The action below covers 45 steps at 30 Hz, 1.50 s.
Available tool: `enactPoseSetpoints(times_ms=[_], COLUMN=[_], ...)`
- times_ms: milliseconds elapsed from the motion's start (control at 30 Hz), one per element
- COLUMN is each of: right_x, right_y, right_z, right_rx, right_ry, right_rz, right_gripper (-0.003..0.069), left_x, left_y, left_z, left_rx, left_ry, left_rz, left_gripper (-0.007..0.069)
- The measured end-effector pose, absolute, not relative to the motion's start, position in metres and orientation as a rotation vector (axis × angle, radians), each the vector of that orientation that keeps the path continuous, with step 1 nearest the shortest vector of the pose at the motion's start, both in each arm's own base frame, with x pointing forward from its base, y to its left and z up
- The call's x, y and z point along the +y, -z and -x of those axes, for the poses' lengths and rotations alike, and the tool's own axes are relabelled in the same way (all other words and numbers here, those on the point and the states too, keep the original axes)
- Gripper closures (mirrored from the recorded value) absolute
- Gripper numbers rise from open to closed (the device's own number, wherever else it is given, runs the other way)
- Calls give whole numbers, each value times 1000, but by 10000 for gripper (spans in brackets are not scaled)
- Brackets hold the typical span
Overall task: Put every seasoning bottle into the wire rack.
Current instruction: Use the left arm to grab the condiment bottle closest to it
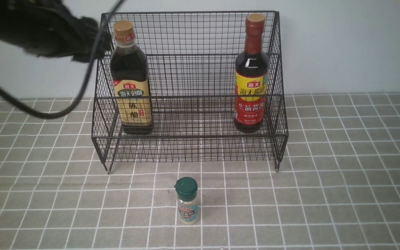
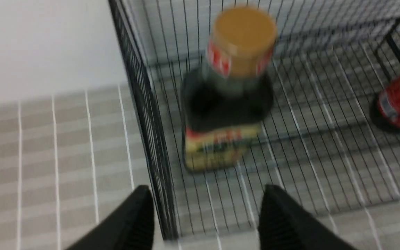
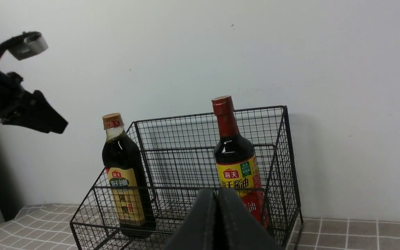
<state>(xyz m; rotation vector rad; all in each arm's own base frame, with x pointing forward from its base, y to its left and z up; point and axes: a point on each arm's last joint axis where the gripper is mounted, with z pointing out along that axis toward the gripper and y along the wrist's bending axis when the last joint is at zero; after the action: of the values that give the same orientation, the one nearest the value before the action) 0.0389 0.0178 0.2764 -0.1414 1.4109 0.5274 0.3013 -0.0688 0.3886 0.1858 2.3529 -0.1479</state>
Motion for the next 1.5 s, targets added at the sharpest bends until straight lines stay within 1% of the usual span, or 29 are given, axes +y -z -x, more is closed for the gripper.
enactPoseSetpoints(times_ms=[67,167,267,367,467,500,533,567,633,700,767,800,900,933,1033,1100,1200,1267,1300,1333,1400,1433,1467,1500], right_x=[18,18,18,19,19,19,19,19,19,19,19,19,19,19,19,19,19,19,19,19,19,19,19,19], right_y=[-276,-275,-273,-271,-270,-270,-270,-270,-270,-270,-270,-270,-270,-270,-270,-270,-270,-270,-270,-270,-270,-270,-270,-270], right_z=[-39,-39,-39,-39,-39,-39,-39,-39,-39,-39,-39,-39,-39,-39,-39,-39,-39,-39,-39,-39,-39,-39,-39,-39], right_rx=[1411,1427,1449,1470,1480,1482,1482,1482,1482,1483,1484,1485,1485,1485,1485,1485,1485,1485,1485,1485,1485,1485,1485,1485], right_ry=[-527,-526,-524,-522,-521,-520,-520,-520,-520,-520,-520,-520,-520,-520,-520,-520,-520,-519,-519,-519,-519,-519,-519,-519], right_rz=[141,144,148,152,154,154,154,154,154,155,155,155,155,155,155,155,155,156,156,156,156,156,156,156], right_gripper=[671,671,671,671,671,671,671,671,671,671,671,671,671,671,671,671,671,671,671,671,671,671,671,671], left_x=[-68,-76,-94,-122,-154,-166,-170,-182,-194,-205,-210,-213,-215,-216,-218,-221,-224,-226,-226,-226,-227,-226,-225,-224], left_y=[-387,-374,-361,-346,-327,-318,-315,-304,-290,-275,-266,-261,-257,-255,-250,-241,-227,-214,-209,-208,-206,-206,-206,-206], left_z=[-287,-276,-276,-278,-276,-276,-276,-276,-277,-279,-282,-285,-289,-292,-297,-301,-304,-307,-308,-308,-309,-309,-310,-310], left_rx=[2478,2673,2747,2789,2833,2851,2857,2878,2905,2923,2925,2921,2910,2889,2874,2881,2911,2940,2953,2954,2958,2954,2952,2956], left_ry=[194,236,243,250,243,228,226,203,178,160,157,159,158,154,152,144,127,109,102,100,89,75,56,46], left_rz=[-140,-166,-263,-389,-531,-589,-606,-663,-717,-756,-765,-765,-750,-734,-725,-726,-733,-740,-743,-744,-750,-754,-758,-754], left_gripper=[386,566,620,629,625,613,610,580,539,452,390,312,236,143,75,52,48,69,97,109,197,279,293,291])
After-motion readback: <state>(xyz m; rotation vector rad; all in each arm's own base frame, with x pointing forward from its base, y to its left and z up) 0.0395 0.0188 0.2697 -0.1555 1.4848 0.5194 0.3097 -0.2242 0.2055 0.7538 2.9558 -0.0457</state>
